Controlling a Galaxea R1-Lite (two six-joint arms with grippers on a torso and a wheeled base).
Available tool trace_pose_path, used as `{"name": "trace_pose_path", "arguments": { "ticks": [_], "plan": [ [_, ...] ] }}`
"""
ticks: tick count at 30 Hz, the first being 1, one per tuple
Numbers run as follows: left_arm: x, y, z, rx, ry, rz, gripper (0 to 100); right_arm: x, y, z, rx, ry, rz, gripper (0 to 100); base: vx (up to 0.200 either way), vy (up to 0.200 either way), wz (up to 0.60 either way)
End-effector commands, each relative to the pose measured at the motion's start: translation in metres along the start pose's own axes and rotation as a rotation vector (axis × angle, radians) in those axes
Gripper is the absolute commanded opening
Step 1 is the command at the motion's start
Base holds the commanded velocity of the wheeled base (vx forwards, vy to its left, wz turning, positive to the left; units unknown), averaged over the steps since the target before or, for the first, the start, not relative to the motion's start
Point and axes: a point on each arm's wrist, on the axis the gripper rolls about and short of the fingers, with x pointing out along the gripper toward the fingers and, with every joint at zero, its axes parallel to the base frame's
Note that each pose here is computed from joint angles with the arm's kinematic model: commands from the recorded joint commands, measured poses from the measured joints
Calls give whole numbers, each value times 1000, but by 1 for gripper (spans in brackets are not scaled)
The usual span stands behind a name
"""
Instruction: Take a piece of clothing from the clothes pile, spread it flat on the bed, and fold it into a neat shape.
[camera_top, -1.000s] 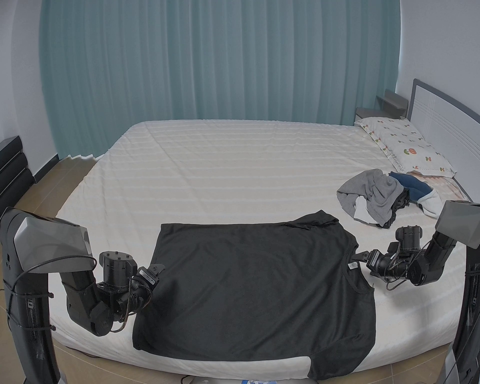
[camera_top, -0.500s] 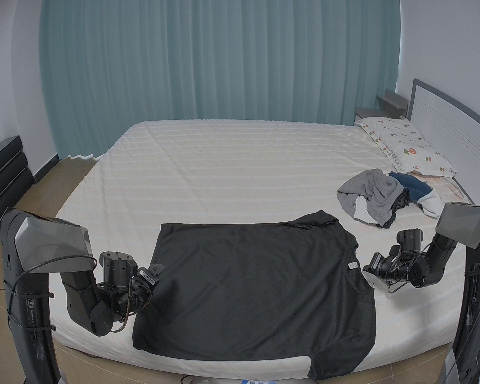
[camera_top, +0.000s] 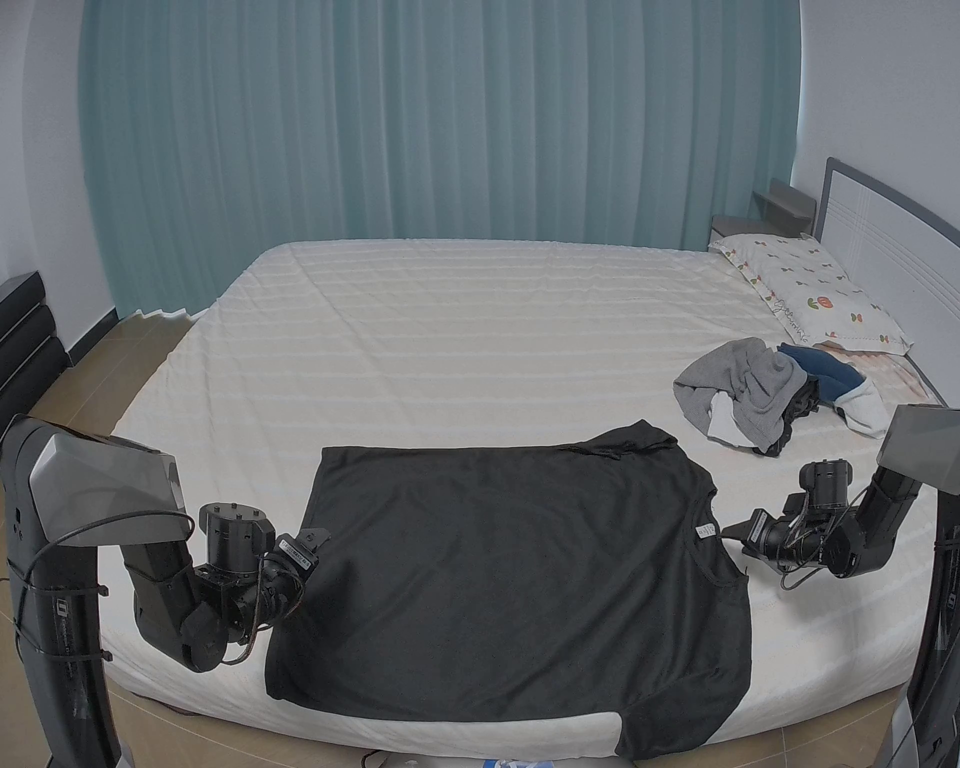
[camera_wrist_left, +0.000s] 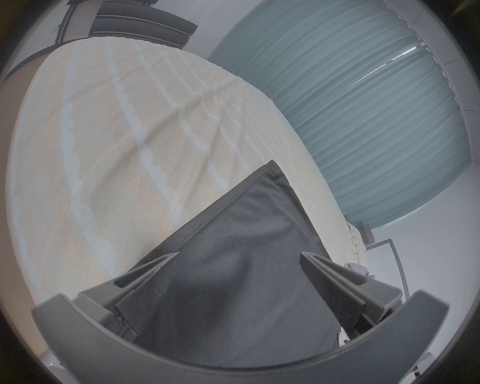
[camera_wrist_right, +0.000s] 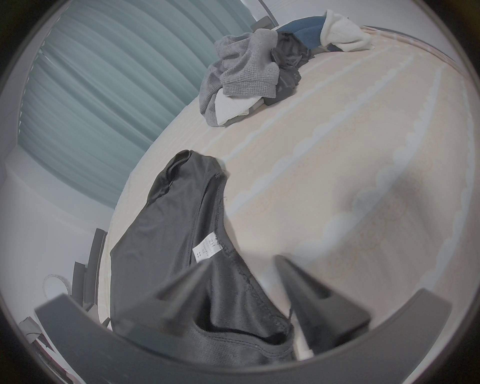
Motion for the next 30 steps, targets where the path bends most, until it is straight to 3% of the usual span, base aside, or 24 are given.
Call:
{"name": "trace_pose_path", "arguments": {
  "ticks": [1, 4, 5, 9, 30],
  "plan": [
    [0, 0, 0, 0, 0, 1, 100, 3, -1, -7, -1, 24, -5, 100, 0, 0, 0],
    [0, 0, 0, 0, -1, 0, 100, 2, -2, -10, 3, 37, -7, 100, 0, 0, 0],
    [0, 0, 0, 0, -1, 0, 100, 1, -2, -12, -2, 44, -14, 0, 0, 0, 0],
    [0, 0, 0, 0, -1, 0, 100, -2, -4, -15, -25, 49, -26, 0, 0, 0, 0],
    [0, 0, 0, 0, 0, 1, 100, -24, -19, -9, 10, 24, -65, 0, 0, 0, 0]
  ]
}}
